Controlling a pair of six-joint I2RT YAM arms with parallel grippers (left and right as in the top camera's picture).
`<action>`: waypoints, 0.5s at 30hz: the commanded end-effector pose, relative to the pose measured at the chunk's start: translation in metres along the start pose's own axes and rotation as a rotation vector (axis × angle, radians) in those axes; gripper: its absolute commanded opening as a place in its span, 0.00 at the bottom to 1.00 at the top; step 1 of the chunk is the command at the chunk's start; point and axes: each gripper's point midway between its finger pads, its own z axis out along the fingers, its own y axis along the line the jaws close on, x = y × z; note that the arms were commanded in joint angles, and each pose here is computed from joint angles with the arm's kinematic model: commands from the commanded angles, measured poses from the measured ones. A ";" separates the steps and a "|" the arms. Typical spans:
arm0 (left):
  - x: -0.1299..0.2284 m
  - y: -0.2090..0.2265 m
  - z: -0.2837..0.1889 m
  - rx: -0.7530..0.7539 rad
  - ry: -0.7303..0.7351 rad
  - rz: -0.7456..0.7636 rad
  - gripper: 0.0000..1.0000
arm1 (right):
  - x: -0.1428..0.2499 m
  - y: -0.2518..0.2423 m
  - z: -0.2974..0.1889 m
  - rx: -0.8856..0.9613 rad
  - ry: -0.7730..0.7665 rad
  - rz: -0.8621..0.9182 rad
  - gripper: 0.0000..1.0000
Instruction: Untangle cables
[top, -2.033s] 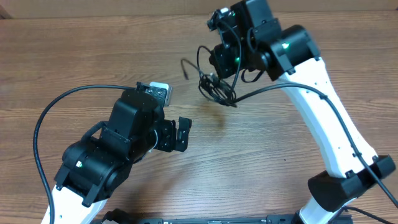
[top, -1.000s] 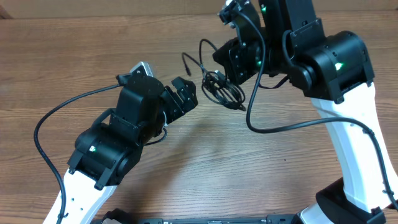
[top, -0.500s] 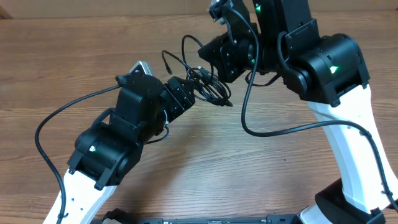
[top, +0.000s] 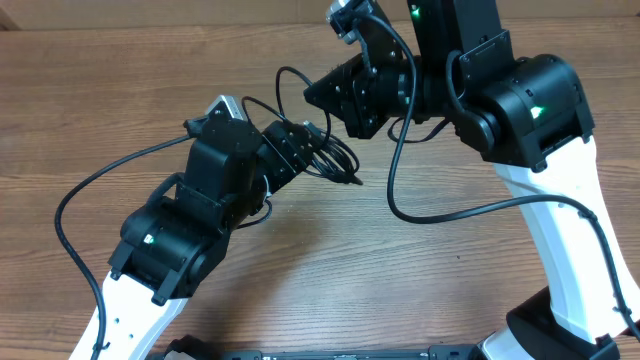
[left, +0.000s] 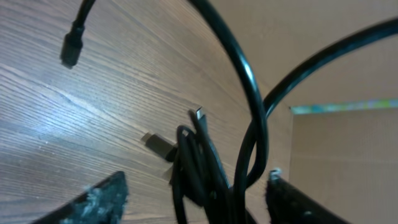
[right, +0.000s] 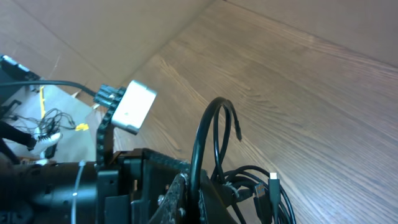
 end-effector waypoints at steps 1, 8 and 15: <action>-0.010 -0.006 -0.004 0.005 -0.043 -0.006 0.51 | -0.009 0.026 -0.015 -0.055 -0.047 -0.043 0.04; -0.009 -0.002 0.004 -0.020 -0.038 -0.005 0.04 | -0.010 0.032 -0.014 -0.068 -0.050 -0.056 0.04; -0.007 -0.001 0.006 -0.024 -0.026 0.020 0.04 | -0.010 0.009 -0.015 0.048 -0.053 -0.041 0.04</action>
